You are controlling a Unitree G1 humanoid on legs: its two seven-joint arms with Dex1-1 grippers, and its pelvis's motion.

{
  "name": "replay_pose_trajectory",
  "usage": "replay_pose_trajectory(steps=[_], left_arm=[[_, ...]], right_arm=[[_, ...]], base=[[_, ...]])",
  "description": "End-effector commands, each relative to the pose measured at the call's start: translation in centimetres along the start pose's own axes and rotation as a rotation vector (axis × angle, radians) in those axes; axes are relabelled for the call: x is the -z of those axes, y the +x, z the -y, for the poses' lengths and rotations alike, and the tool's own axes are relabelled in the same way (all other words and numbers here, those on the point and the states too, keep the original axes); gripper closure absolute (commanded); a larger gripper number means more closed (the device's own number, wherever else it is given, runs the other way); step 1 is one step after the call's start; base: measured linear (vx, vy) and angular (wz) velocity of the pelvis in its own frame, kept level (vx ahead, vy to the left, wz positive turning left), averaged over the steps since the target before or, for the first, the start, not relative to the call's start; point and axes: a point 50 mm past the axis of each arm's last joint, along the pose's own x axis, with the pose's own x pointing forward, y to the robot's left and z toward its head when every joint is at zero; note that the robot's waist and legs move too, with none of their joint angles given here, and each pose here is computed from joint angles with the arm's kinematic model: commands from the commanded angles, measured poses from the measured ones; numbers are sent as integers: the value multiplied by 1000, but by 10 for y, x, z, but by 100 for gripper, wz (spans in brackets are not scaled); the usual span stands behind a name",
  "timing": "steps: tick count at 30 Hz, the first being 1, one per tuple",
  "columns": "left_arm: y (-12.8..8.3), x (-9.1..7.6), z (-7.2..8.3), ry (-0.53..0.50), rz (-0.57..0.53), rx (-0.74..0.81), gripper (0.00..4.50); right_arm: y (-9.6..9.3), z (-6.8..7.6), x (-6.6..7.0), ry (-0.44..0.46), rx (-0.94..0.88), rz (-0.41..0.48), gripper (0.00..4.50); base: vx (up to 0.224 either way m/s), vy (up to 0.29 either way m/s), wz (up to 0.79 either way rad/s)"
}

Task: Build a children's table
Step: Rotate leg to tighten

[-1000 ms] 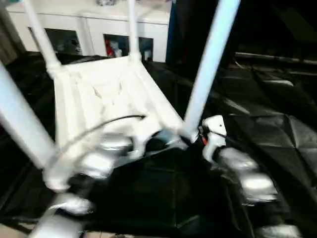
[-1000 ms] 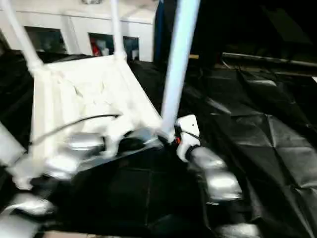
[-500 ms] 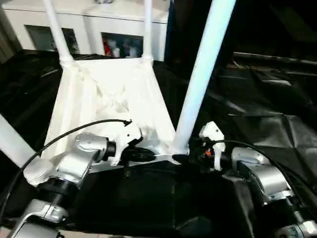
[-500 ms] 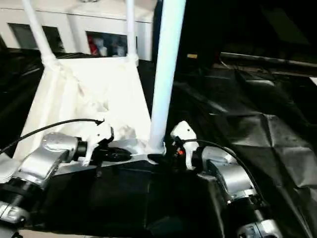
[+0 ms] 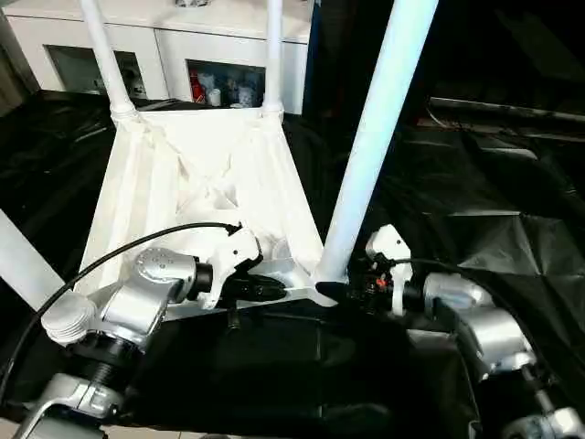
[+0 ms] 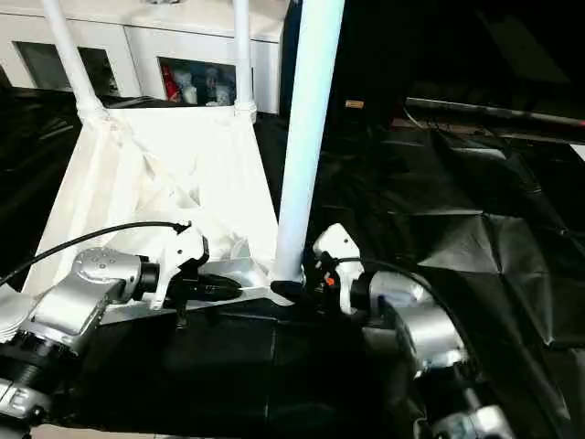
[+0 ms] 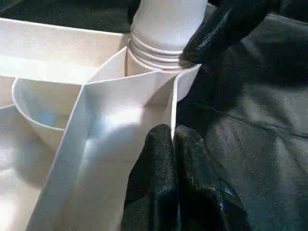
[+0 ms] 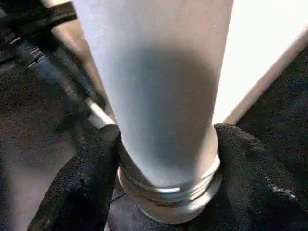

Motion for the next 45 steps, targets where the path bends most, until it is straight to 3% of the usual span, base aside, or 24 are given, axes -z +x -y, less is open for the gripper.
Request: replay_pose_trajectory(steps=[1, 3, 4, 5, 9, 16, 19, 26, 31, 34, 45], left_arm=[[24, 8, 5, -48, -47, -34, 450], [29, 5, 5, -52, -40, -57, 450], [46, -5, 4, -60, -24, -111, 450], [51, -8, 5, -63, -20, -119, 450], [73, -20, 9, -59, -11, -173, 450], [84, -27, 13, -41, 4, -142, 450], [77, -21, 12, -23, -23, -104, 450], [58, -3, 14, -22, -86, 6, 450], [38, 5, 14, -21, -121, 93, 450], [16, 9, 12, -12, -133, 170, 450], [2, 14, 9, -12, -150, 168, 450]], right_arm=[[7, 4, 12, 53, 148, -29, 177], [8, 5, 13, 72, 195, -22, 178], [15, 8, 15, 133, 352, 1, 178], [16, 9, 16, 153, 392, 5, 178], [27, 8, 17, 181, 538, 0, 178], [43, -9, 3, 144, 445, 56, 178], [41, -11, -7, 119, 365, 107, 108], [24, -10, -11, 43, 153, 61, 52], [5, -11, -10, -25, -34, -10, 52], [-9, -6, -8, -50, -114, -54, 52], [-10, -6, -8, -46, -174, -67, 67]], base=[[0, 0, 0], [0, 0, 0], [0, 0, 0], [0, 0, 0], [0, 0, 0], [0, 0, 0], [0, 0, 0], [0, 0, 0], [0, 0, 0], [0, 0, 0], [0, 0, 0]])
